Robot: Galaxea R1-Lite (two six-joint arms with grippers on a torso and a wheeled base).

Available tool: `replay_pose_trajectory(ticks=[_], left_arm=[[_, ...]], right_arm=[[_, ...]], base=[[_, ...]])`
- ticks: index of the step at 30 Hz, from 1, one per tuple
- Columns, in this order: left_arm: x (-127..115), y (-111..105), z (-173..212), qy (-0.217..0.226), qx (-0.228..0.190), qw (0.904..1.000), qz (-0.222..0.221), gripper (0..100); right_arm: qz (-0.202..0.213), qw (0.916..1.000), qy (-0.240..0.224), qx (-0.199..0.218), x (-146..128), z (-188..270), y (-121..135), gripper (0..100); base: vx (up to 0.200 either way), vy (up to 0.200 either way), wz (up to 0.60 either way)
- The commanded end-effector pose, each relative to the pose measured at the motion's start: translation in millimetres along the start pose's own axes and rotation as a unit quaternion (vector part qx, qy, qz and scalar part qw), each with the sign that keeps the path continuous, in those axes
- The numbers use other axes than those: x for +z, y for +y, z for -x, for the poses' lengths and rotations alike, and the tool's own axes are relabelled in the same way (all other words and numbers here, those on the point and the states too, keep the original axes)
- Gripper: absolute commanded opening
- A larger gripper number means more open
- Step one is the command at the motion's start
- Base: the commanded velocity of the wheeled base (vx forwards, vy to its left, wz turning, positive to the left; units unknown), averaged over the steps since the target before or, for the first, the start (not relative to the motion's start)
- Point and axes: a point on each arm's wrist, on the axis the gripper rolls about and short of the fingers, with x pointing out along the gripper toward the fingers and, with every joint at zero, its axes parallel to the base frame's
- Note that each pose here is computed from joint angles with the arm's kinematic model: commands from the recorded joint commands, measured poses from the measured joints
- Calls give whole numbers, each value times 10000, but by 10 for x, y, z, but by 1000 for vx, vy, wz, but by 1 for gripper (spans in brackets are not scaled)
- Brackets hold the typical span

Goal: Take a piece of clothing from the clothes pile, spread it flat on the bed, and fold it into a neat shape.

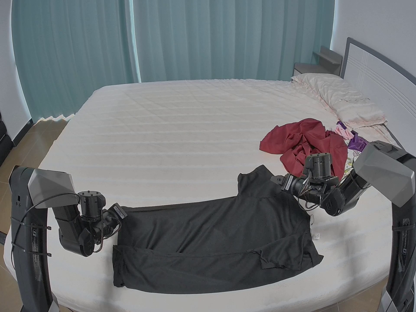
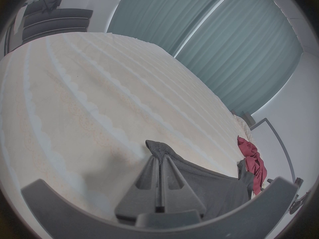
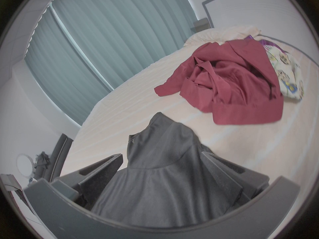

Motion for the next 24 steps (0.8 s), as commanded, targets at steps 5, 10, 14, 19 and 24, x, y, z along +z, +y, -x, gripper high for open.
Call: replay_pose_trajectory(ticks=[5,10,14,19,24], left_arm=[[20,-15,58,-7,-11,10000,25,0],[-3,4,115,62,50,10000,34,0],[-6,6,117,73,50,10000,34,0],[-22,26,156,130,89,9999,46,0],[-18,23,158,124,84,9999,46,0]], right_arm=[[283,9992,287,-24,136,-429,-202,100],[454,9988,144,83,198,-660,-145,100],[636,9977,228,0,190,-801,-149,100],[681,9975,182,9,164,-901,-126,100],[689,9973,267,-28,95,-974,-142,100]], base=[[0,0,0],[0,0,0],[0,0,0],[0,0,0],[0,0,0]])
